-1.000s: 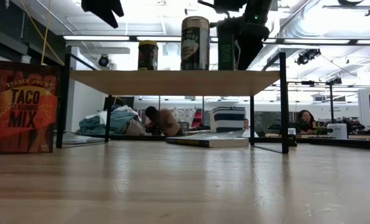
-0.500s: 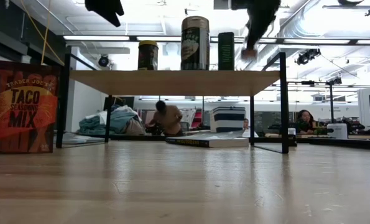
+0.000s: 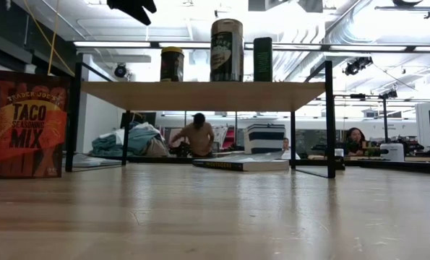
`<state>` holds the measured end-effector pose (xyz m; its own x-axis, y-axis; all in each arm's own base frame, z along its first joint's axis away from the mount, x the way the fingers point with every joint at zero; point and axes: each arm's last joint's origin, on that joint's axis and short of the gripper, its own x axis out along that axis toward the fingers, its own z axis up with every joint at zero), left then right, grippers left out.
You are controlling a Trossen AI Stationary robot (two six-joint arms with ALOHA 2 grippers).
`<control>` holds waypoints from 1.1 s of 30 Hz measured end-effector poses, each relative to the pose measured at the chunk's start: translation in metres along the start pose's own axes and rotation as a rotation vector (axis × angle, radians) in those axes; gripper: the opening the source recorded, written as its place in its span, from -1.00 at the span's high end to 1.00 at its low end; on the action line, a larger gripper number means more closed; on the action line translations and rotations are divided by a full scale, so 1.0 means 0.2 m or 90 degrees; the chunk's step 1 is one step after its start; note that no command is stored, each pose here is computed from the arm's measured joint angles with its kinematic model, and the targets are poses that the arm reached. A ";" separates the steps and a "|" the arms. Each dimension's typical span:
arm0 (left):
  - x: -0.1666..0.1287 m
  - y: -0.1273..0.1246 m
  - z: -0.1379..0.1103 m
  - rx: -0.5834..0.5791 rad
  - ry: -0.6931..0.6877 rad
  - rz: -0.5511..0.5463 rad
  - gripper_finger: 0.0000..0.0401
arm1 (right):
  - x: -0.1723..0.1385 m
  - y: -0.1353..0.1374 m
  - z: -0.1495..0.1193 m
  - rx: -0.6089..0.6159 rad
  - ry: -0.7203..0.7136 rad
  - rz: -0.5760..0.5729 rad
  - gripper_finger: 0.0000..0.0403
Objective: Shelf spices
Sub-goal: Remove the brown seasoning bottle from the shelf
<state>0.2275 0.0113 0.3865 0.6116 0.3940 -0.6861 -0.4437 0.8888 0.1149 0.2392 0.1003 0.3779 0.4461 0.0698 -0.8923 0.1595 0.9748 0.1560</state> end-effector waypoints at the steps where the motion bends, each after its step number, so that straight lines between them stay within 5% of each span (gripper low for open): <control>1: 0.00 0.00 0.00 -0.001 0.000 0.000 -0.33 | 0.06 0.05 -0.05 0.017 0.008 -0.007 0.18; 6: 0.00 0.00 0.00 -0.001 0.000 0.000 -0.33 | 0.38 0.15 -0.28 0.104 0.041 -0.019 0.18; 12: 0.00 0.00 0.00 0.000 0.000 0.000 -0.33 | 0.68 -0.02 -0.47 0.257 0.093 -0.125 0.18; 18: 0.00 0.00 0.00 0.000 0.001 -0.001 -0.33 | 0.79 -0.13 -0.55 0.255 0.173 -0.120 0.18; 25: 0.00 0.00 0.00 0.000 0.001 -0.001 -0.33 | 0.82 -0.14 -0.55 0.243 0.141 -0.119 0.17; 33: 0.00 0.00 0.00 0.000 0.000 0.000 -0.33 | 0.82 -0.16 -0.55 0.198 0.147 -0.127 -0.61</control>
<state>0.2274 0.0113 0.3865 0.6110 0.3945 -0.6864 -0.4442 0.8885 0.1153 0.2108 0.1036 0.1797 0.1763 -0.0329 -0.9838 0.4966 0.8659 0.0601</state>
